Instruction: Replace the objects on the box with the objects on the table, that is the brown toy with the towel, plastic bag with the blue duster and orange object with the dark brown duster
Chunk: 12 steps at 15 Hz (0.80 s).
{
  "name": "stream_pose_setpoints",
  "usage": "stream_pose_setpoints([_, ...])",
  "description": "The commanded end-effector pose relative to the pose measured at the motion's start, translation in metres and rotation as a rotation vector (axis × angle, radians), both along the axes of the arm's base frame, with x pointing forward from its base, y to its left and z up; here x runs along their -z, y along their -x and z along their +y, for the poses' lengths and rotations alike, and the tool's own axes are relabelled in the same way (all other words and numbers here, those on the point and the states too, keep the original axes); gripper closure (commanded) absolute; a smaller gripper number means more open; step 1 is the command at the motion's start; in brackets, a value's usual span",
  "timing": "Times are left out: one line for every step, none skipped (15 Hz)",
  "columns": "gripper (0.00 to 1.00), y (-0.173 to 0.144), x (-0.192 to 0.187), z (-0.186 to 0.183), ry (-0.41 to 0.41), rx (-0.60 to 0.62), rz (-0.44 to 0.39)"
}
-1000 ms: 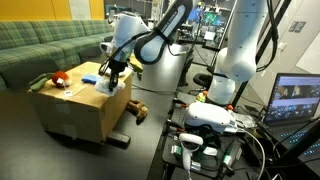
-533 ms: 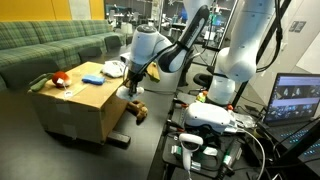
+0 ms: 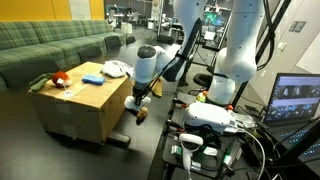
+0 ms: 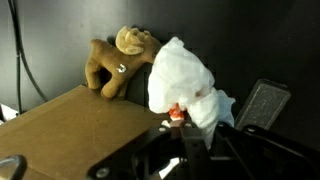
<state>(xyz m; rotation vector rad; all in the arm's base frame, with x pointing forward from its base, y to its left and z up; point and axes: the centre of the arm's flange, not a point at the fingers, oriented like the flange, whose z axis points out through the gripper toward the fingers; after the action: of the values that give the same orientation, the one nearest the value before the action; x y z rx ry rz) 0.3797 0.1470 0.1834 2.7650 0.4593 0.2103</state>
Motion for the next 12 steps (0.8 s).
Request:
stream_pose_setpoints([0.97,-0.009,0.046,0.015,0.015,0.048,0.004])
stream_pose_setpoints([0.97,-0.010,0.055,0.015,0.012,0.056,0.007])
stream_pose_setpoints([0.97,-0.012,0.062,0.016,0.009,0.065,0.008])
stream_pose_setpoints([0.97,-0.014,0.067,0.016,0.005,0.073,0.009])
stream_pose_setpoints([0.97,-0.018,0.072,0.016,-0.001,0.082,0.011])
stream_pose_setpoints([0.97,-0.021,0.077,0.015,-0.002,0.092,0.009])
stream_pose_setpoints([0.92,-0.025,0.080,0.012,-0.006,0.099,0.006])
stream_pose_setpoints([0.64,-0.029,0.083,0.010,-0.005,0.104,0.001])
stream_pose_setpoints([0.63,-0.033,0.086,0.005,0.003,0.105,-0.009])
stream_pose_setpoints([0.57,-0.037,0.088,0.002,0.008,0.110,-0.017])
stream_pose_setpoints([0.48,-0.042,0.090,-0.002,0.014,0.116,-0.025])
stream_pose_setpoints([0.41,-0.045,0.092,-0.005,0.019,0.121,-0.031])
